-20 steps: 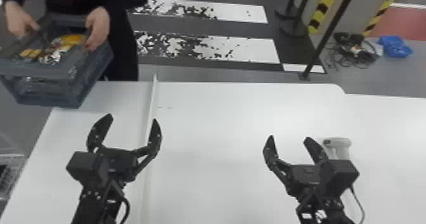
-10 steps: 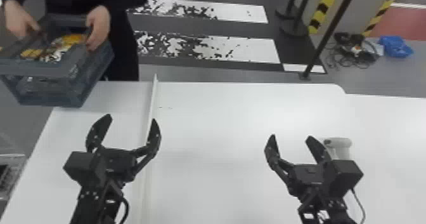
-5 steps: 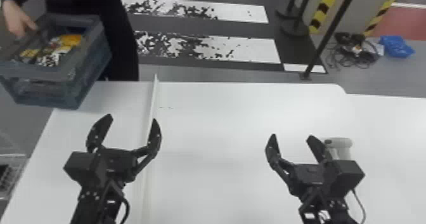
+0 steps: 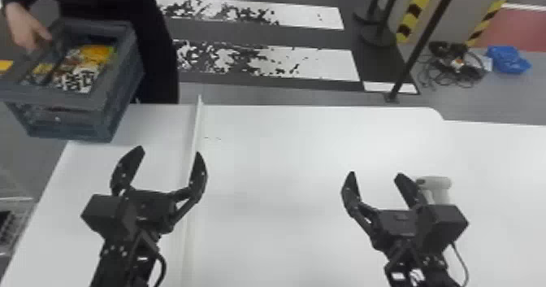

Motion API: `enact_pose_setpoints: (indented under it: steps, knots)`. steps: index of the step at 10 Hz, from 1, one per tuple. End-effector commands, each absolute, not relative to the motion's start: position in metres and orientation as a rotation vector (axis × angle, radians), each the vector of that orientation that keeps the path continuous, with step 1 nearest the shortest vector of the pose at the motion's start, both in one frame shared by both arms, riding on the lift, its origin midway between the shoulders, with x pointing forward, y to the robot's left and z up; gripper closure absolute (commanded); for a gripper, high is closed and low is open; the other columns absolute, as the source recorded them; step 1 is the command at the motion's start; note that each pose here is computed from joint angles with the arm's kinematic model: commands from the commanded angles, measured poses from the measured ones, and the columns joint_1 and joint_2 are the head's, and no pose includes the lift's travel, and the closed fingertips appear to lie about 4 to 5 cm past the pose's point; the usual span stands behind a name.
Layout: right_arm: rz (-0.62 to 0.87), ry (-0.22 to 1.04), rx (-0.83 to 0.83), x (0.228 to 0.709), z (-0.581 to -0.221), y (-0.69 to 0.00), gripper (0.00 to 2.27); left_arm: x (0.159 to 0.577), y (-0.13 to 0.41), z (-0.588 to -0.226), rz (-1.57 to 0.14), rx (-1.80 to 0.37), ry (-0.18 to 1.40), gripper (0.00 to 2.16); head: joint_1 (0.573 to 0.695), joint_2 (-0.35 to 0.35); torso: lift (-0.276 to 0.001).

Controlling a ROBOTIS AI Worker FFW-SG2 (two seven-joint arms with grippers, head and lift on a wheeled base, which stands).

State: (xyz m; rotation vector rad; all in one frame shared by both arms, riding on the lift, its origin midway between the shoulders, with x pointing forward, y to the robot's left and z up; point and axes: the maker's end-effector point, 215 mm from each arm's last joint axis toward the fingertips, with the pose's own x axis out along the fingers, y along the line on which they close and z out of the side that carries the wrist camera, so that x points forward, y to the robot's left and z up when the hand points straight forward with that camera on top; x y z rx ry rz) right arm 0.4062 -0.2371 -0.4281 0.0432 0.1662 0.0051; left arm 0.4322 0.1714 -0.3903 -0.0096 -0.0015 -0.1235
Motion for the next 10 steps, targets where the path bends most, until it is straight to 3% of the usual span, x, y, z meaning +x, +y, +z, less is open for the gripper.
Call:
enact_pose_setpoints:
  steps: [1, 10]
  knots:
    - [0.003, 0.174, 0.04, 0.4067, -0.43, -0.2393, 0.05, 0.4322, 0.1712, -0.3903, -0.124, -0.009, 0.0, 0.0, 0.695, -0.088, -0.029]
    - [0.0, 0.182, 0.046, 0.4074, -0.4294, -0.2408, 0.05, 0.434, 0.1729, -0.3855, -0.123, -0.011, -0.009, 0.0, 0.695, -0.092, -0.029]
